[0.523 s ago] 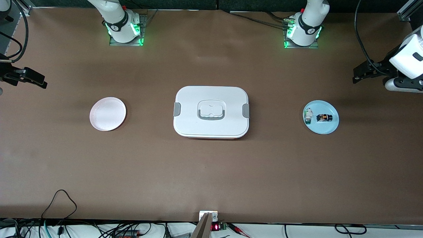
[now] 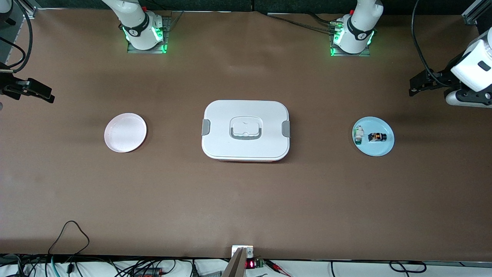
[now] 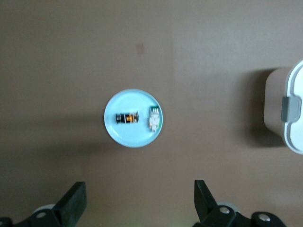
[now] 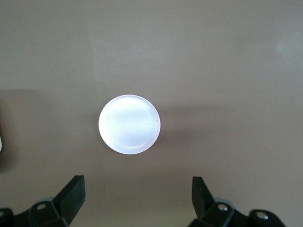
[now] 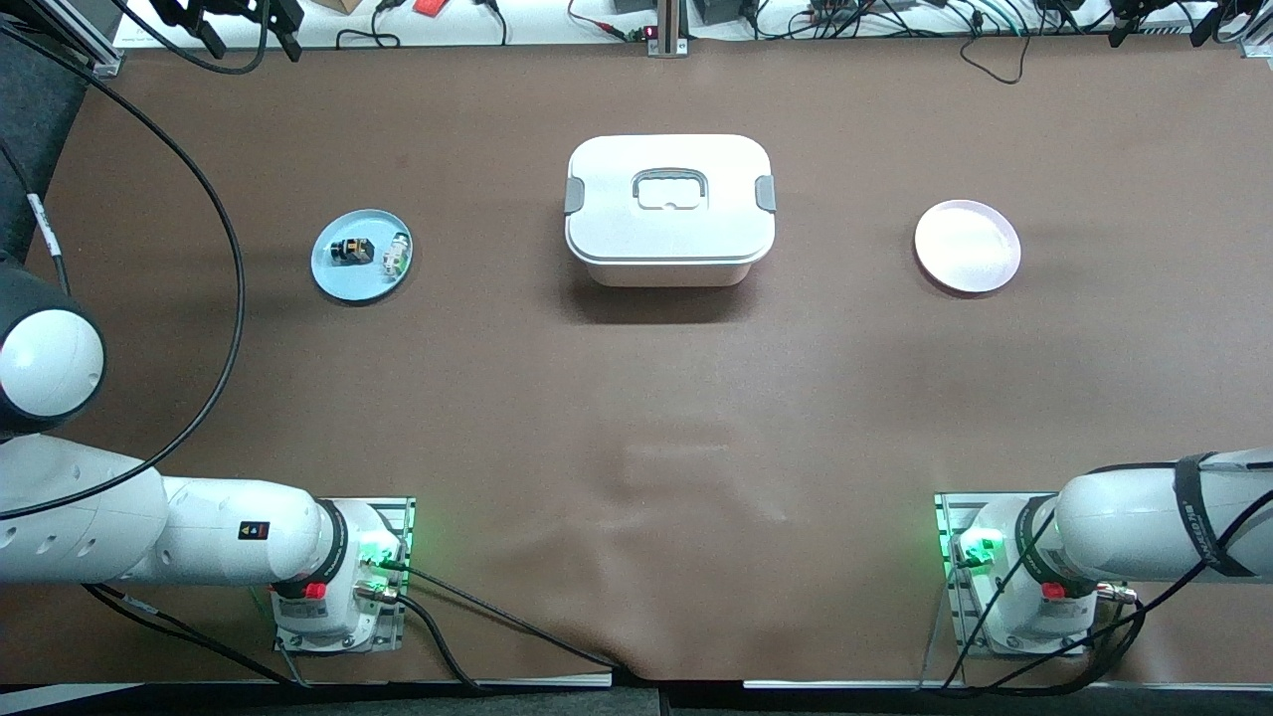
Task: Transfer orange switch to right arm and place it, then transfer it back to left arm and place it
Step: 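Move the left gripper down toward the orange switch on the blue plate, then lower the left gripper around the orange switch on the blue plate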
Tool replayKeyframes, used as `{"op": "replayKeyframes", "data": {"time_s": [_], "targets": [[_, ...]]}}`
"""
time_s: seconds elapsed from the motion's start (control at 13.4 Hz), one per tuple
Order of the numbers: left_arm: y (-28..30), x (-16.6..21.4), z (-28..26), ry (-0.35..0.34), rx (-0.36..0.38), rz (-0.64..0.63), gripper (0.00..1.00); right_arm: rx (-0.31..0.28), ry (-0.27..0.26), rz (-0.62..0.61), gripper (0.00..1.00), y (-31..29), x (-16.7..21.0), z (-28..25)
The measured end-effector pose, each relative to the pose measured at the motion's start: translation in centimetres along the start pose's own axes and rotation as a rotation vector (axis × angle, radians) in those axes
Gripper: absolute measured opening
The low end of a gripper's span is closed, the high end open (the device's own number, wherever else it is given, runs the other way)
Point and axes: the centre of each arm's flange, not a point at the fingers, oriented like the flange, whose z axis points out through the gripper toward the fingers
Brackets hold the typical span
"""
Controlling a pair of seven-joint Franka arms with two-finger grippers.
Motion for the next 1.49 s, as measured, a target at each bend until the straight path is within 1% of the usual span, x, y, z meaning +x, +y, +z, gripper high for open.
{"op": "replayKeyframes", "data": {"time_s": [0.22, 0.52, 0.67, 0.9, 1.12, 1.34, 1.49], "targets": [[-0.1, 0.3, 2.0, -0.08, -0.001, 0.001, 1.0, 0.0, 0.0, 0.0, 1.0, 0.0, 0.0, 0.0], [-1.6, 2.6, 6.3, -0.157, -0.005, -0.023, 1.0, 0.0, 0.0, 0.0, 1.0, 0.0, 0.0, 0.0], [-3.3, 3.8, 8.8, -0.158, -0.009, -0.049, 1.0, 0.0, 0.0, 0.0, 1.0, 0.0, 0.0, 0.0], [-5.2, 4.5, 13.5, -0.156, -0.016, -0.072, 1.0, 0.0, 0.0, 0.0, 1.0, 0.0, 0.0, 0.0], [-6.8, 4.9, 19.6, -0.147, -0.023, -0.065, 1.0, 0.0, 0.0, 0.001, 1.0, 0.0, 0.0, 0.0], [-8.3, 5.1, 25.4, -0.168, -0.034, -0.065, 1.0, 0.0, 0.0, 0.002, 1.0, 0.0, 0.0, 0.0], [-9.3, 5.9, 28.4, -0.154, -0.036, -0.075, 1.0, 0.0, 0.0, 0.001, 1.0, -0.1, 0.0, 0.0]]}}
